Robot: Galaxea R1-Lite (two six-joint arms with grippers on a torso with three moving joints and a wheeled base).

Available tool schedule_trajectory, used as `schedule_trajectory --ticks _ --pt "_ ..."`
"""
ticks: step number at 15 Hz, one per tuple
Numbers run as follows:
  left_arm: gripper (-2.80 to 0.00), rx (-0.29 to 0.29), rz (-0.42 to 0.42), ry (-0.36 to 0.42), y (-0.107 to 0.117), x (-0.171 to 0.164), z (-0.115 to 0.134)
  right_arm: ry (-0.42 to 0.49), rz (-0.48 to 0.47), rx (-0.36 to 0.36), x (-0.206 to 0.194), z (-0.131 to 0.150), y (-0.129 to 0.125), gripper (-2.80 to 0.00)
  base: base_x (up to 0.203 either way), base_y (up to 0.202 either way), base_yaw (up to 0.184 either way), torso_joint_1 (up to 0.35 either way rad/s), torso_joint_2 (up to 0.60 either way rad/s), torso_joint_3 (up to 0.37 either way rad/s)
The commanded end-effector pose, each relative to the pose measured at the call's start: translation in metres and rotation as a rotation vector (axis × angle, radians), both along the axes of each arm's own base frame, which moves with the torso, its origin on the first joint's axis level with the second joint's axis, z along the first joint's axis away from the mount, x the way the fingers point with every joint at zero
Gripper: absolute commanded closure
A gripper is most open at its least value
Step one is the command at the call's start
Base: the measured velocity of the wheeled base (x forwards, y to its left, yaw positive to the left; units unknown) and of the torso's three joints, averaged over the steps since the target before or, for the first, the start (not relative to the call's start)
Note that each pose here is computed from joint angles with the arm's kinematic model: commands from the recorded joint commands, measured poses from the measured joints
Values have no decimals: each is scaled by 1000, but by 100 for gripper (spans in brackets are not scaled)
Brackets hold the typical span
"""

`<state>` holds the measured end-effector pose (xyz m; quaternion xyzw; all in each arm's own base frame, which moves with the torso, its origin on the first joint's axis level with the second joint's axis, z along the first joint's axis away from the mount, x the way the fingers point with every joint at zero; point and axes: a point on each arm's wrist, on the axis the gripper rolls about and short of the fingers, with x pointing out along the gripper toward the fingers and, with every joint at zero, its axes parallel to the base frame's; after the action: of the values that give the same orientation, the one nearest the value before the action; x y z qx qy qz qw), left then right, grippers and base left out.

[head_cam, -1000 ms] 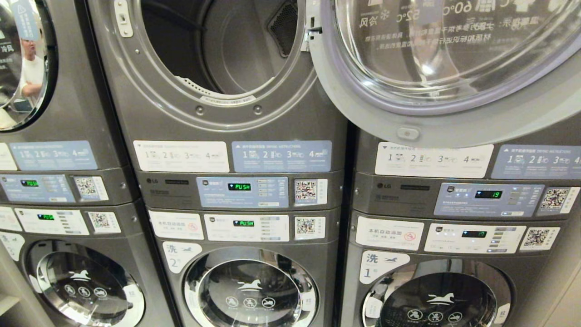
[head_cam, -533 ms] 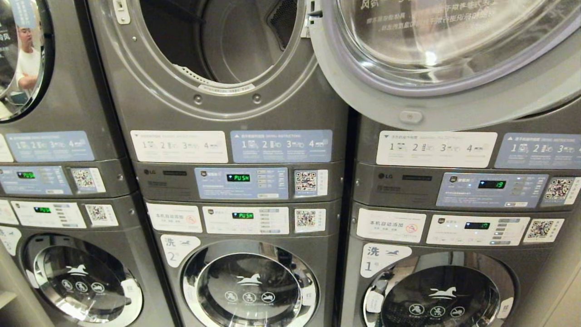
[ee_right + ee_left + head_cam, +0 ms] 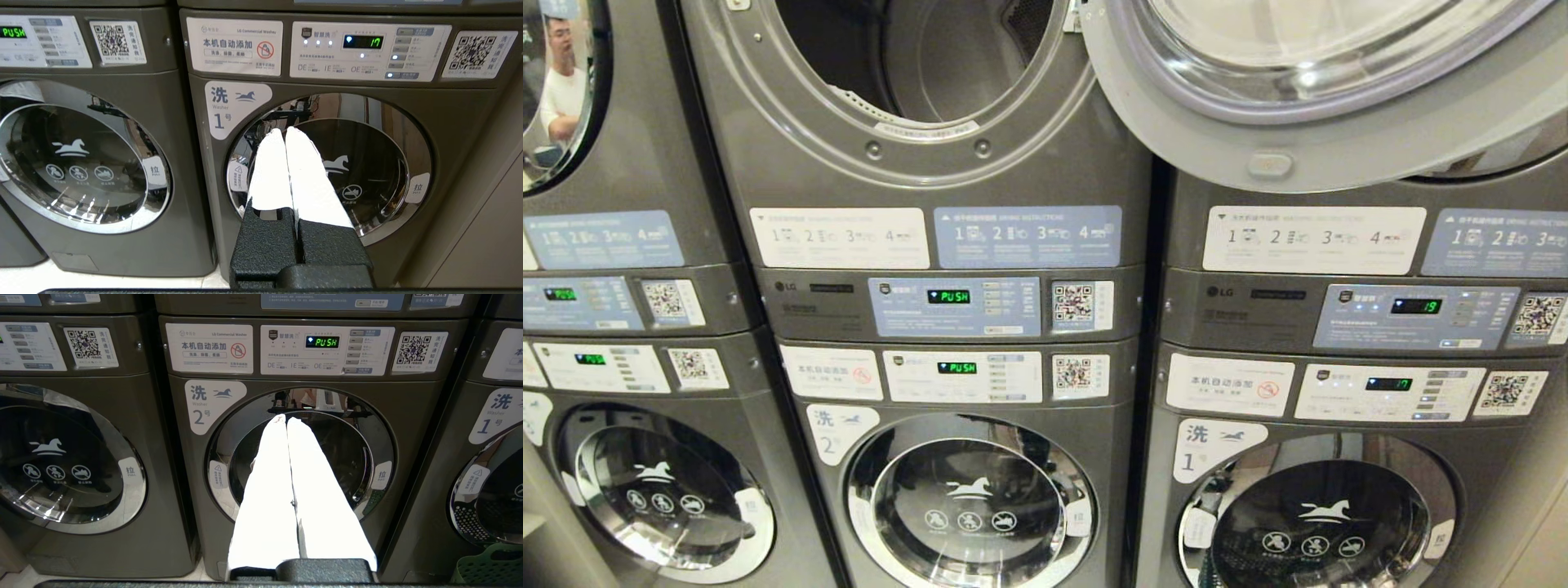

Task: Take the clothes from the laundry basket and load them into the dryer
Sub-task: Take the clothes out of the basket

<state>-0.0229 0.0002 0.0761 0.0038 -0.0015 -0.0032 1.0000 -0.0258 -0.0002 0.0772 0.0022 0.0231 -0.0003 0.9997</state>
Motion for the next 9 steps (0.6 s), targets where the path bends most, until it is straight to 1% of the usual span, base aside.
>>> schedule_trajectory --ticks 1,4,9 --pt "0 0 0 -2 0 0 0 -2 0 0 0 0 0 0 0 0 0 -155 377 211" --pt "0 0 0 -3 0 0 0 -2 0 0 0 0 0 0 0 0 0 -169 414 243" --pt "0 0 0 -3 0 0 0 -2 0 0 0 0 0 0 0 0 0 -218 533 313"
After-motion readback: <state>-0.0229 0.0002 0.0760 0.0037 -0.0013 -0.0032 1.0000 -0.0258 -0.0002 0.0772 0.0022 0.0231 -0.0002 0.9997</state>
